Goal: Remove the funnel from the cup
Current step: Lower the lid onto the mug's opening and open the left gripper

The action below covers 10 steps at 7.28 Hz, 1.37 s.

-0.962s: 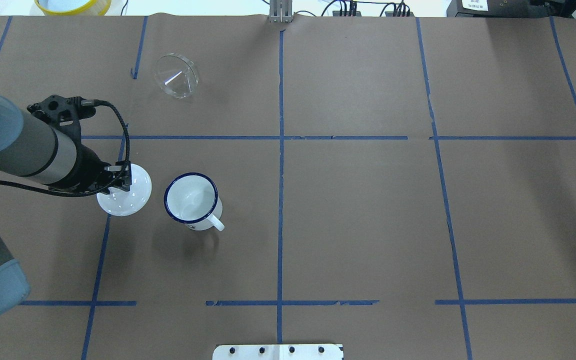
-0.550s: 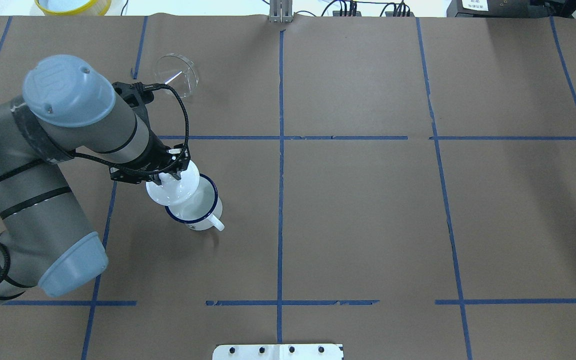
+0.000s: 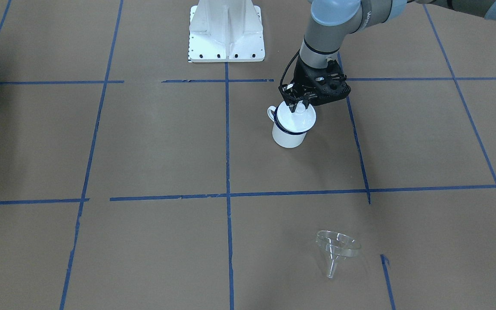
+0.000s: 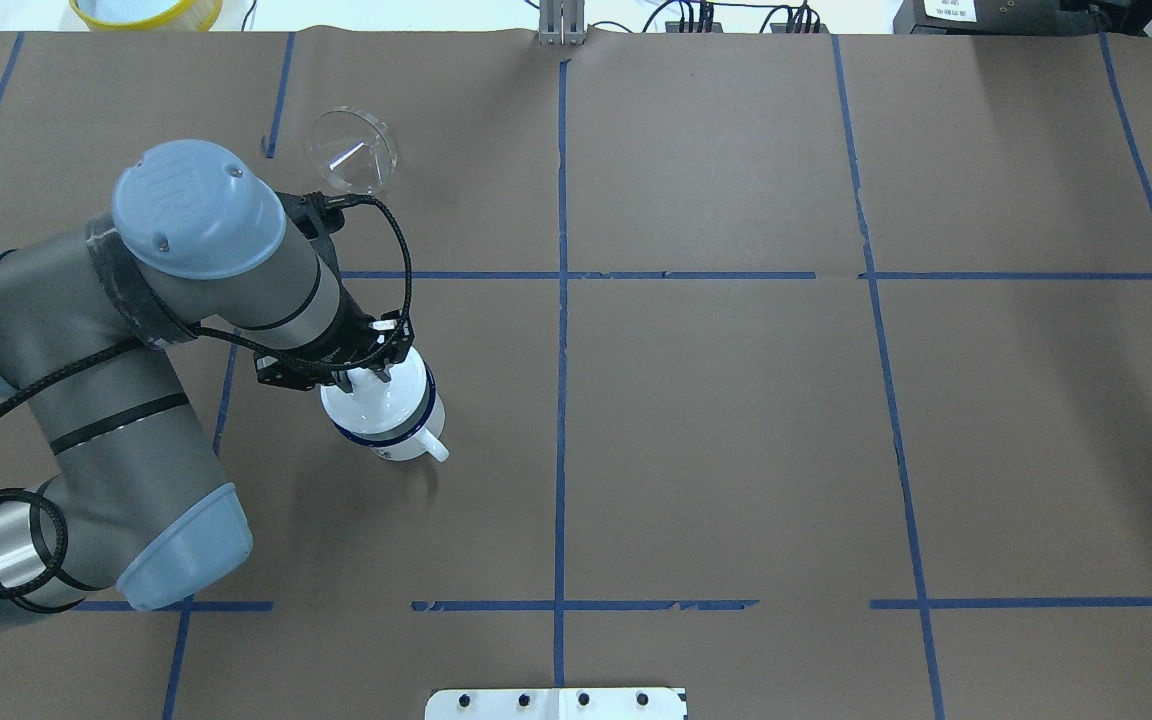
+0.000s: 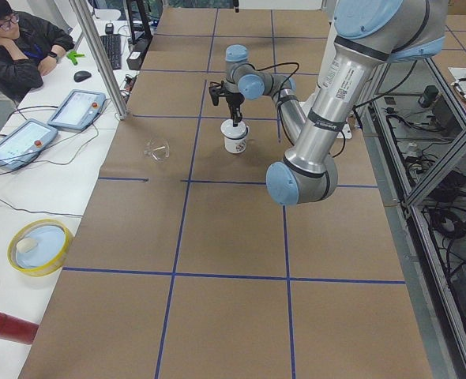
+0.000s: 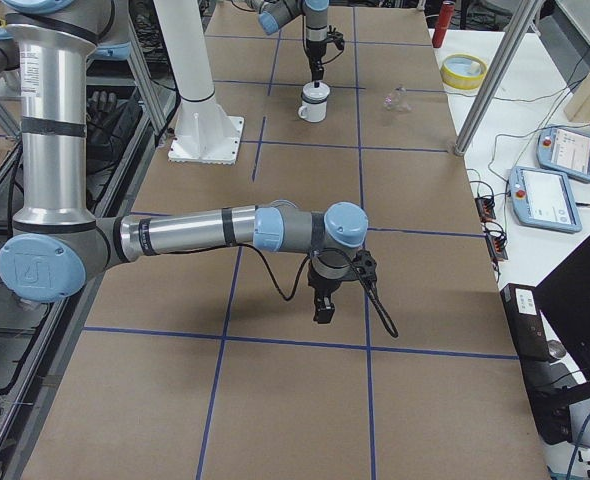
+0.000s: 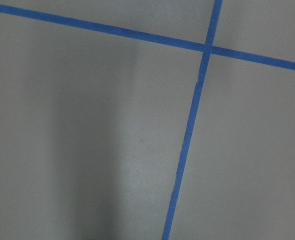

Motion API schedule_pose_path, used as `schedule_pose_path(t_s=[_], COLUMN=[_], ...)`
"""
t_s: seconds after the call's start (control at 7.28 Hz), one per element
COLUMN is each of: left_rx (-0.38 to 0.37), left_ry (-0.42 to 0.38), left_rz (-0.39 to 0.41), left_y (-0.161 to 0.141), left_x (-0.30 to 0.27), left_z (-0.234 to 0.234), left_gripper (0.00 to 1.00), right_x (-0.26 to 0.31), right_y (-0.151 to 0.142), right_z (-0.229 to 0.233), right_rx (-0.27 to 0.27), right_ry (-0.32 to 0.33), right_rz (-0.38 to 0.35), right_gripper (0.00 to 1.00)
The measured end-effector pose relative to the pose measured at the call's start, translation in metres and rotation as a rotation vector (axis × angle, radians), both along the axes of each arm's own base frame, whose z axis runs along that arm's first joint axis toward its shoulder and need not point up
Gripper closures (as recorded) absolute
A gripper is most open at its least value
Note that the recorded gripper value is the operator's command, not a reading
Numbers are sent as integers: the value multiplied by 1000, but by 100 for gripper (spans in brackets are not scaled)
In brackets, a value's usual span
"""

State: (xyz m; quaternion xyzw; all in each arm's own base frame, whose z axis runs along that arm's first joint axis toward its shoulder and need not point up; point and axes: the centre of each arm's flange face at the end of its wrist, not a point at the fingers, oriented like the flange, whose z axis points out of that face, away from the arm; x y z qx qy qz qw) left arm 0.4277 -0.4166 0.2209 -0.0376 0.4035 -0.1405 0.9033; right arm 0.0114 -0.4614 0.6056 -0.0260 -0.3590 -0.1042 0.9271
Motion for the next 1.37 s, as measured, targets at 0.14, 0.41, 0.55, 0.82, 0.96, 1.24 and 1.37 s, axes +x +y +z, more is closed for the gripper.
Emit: schedule_pose_path(t_s=[0.14,0.41,0.55,0.82,0.96,1.24,1.37], left_rx=[0,-1,-1,-2,-4,-7,-7], left_ry=[0,-2,-3,-7,-10,-17,-16], left_rz=[4,9,10,11,11,11,13], left_y=[2,4,5,5,4,3,3], left_x=[2,5,5,6,8,10,10], left_z=[0,0,1,3,5,8,7], left_gripper=[100,100,100,100,100,88,51], right_x=[0,0,0,0,0,0,0], right_y=[0,0,0,0,0,0,0], right_z=[0,0,0,0,0,0,0], right_rx=[0,0,0,0,0,0,0], right_ry=[0,0,0,0,0,0,0], right_rz=[0,-1,-1,0,0,-1,0], right_gripper=[0,0,0,0,0,0,0])
